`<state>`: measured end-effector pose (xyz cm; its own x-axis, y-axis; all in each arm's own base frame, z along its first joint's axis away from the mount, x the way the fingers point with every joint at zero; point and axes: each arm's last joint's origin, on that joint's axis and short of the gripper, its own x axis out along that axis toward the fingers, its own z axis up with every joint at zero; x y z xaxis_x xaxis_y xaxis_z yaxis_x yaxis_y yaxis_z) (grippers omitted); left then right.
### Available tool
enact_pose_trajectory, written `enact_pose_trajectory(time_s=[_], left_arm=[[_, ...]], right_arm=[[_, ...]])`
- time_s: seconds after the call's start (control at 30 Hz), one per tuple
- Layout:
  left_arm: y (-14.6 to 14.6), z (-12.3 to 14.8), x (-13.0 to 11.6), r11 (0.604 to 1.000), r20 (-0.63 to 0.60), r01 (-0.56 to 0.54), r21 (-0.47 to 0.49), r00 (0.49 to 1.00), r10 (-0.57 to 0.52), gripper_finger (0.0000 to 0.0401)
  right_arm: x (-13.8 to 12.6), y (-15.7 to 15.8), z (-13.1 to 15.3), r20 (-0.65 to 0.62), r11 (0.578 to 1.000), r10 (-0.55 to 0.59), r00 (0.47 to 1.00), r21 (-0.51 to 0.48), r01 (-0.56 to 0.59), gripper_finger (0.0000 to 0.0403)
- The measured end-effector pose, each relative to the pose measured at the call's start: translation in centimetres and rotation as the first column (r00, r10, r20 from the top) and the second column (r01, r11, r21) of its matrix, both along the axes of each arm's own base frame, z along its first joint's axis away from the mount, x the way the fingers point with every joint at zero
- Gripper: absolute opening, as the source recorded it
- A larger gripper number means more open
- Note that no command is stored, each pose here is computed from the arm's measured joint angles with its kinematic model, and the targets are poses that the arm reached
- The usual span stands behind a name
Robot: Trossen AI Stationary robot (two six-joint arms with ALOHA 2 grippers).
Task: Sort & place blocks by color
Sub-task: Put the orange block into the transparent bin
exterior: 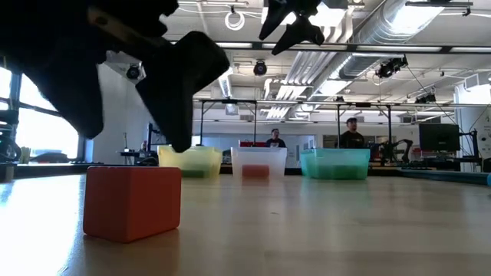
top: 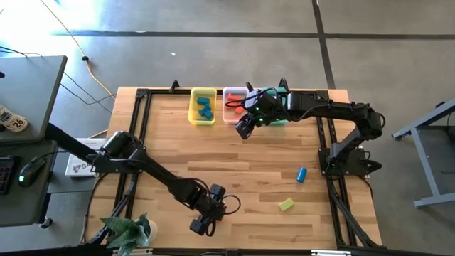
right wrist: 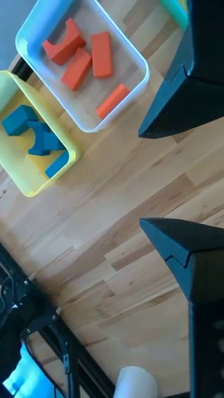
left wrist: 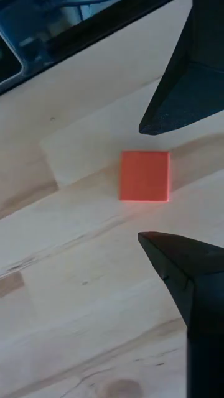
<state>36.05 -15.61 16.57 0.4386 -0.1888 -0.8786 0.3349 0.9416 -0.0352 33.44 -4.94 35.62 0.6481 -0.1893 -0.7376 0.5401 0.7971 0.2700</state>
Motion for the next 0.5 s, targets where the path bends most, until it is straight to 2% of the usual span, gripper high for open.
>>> enact_pose_trajectory(time_s=[0.17,0.33,0.5], left_arm=[[-0.1,-1.1,0.3,1.000,-0.012,-0.003,0.006,1.000,0.003,0.0259],[-0.4,-2.3,0.7,1.000,-0.028,-0.001,-0.026,1.000,0.000,0.0259],[-0.3,-2.6,0.9,0.999,-0.009,-0.037,0.015,0.999,0.037,0.0258]], right_arm=[[-0.1,0.0,-0.1,-0.010,1.000,-0.002,1.000,-0.003,0.002,0.0206],[-0.1,0.0,-0.1,-0.020,1.000,-0.001,1.000,-0.002,0.001,0.0206],[-0.2,0.0,-0.2,-0.032,1.000,0.000,0.999,-0.001,0.000,0.0206]])
